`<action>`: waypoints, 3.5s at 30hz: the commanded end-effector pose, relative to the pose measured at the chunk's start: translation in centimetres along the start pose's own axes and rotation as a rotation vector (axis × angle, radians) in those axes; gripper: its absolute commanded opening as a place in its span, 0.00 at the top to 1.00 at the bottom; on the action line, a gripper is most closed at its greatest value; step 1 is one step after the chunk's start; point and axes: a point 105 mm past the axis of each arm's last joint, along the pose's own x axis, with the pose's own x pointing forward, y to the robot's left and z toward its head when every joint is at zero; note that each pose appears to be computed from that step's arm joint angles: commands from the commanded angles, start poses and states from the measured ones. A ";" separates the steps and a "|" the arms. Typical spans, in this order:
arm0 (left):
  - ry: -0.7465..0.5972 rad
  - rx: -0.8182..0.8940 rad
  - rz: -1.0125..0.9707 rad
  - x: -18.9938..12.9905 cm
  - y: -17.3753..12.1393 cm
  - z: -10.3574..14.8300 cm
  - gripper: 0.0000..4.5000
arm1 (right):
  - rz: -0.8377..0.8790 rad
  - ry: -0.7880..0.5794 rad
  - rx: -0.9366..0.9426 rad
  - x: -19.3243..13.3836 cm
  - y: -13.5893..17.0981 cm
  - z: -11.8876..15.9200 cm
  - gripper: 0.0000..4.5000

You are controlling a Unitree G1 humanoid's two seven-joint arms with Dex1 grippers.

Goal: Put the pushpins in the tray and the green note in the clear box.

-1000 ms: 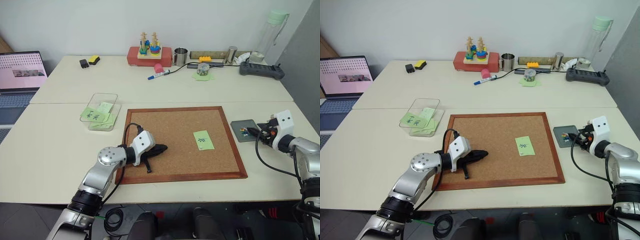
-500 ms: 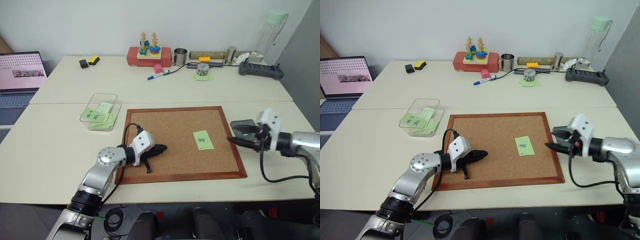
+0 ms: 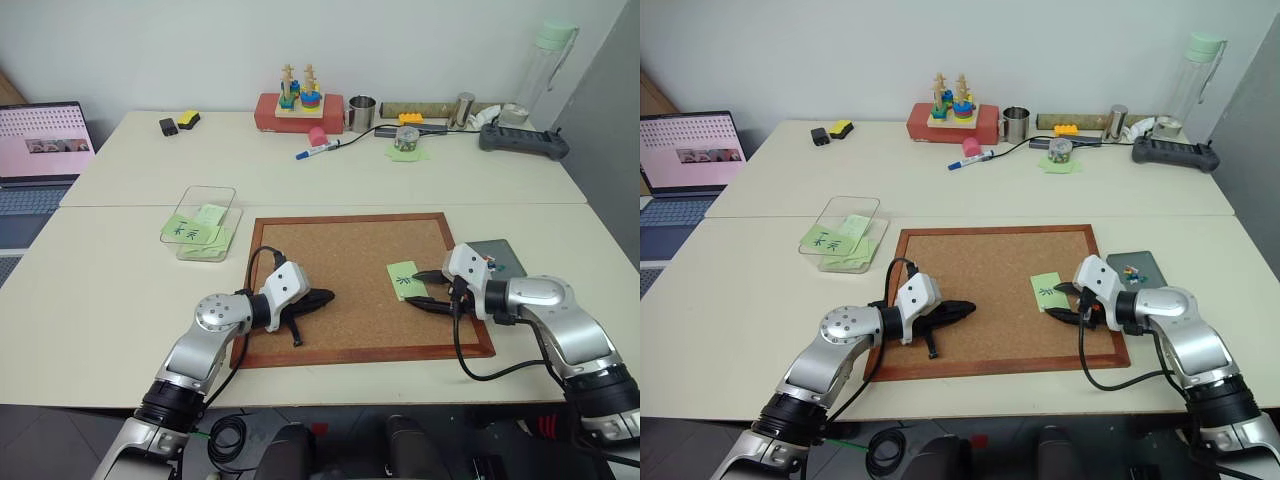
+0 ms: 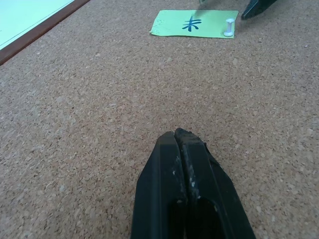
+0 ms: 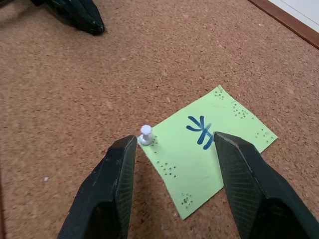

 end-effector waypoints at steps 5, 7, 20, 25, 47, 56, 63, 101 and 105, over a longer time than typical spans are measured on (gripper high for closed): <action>0.031 -0.007 0.002 -0.2 -0.2 -0.6 1.00 | 0.027 -0.032 -0.032 0.7 0.1 0.6 0.44; 0.032 -0.008 0.003 -0.3 -0.2 -0.7 1.00 | 0.037 -0.036 -0.028 0.8 0.3 0.6 0.53; 0.036 -0.011 0.005 -0.4 -0.3 -0.8 1.00 | 0.080 -0.071 0.004 0.9 0.9 1.3 0.99; 0.033 -0.023 0.006 -0.4 -0.3 -0.7 1.00 | 0.084 -0.119 -0.013 0.4 0.8 3.1 0.99; -0.290 -0.578 -0.065 -3.2 -0.1 7.1 0.55 | 0.088 -0.111 -0.450 -0.8 1.0 7.5 1.00; -0.364 -0.844 -0.078 1.2 -0.9 7.8 0.19 | 0.136 -0.114 -0.652 -0.2 2.1 8.3 1.00; -0.440 -0.953 -0.116 3.4 -0.3 9.3 0.19 | 0.170 -0.125 -0.738 0.1 2.9 8.9 1.00; -0.401 -0.883 0.018 4.9 0.5 7.5 0.99 | 0.134 -0.231 -0.714 -1.1 3.3 11.6 1.00; -0.408 -0.879 0.047 5.0 0.8 7.4 0.99 | 0.041 -0.247 -0.601 -2.6 2.0 12.2 1.00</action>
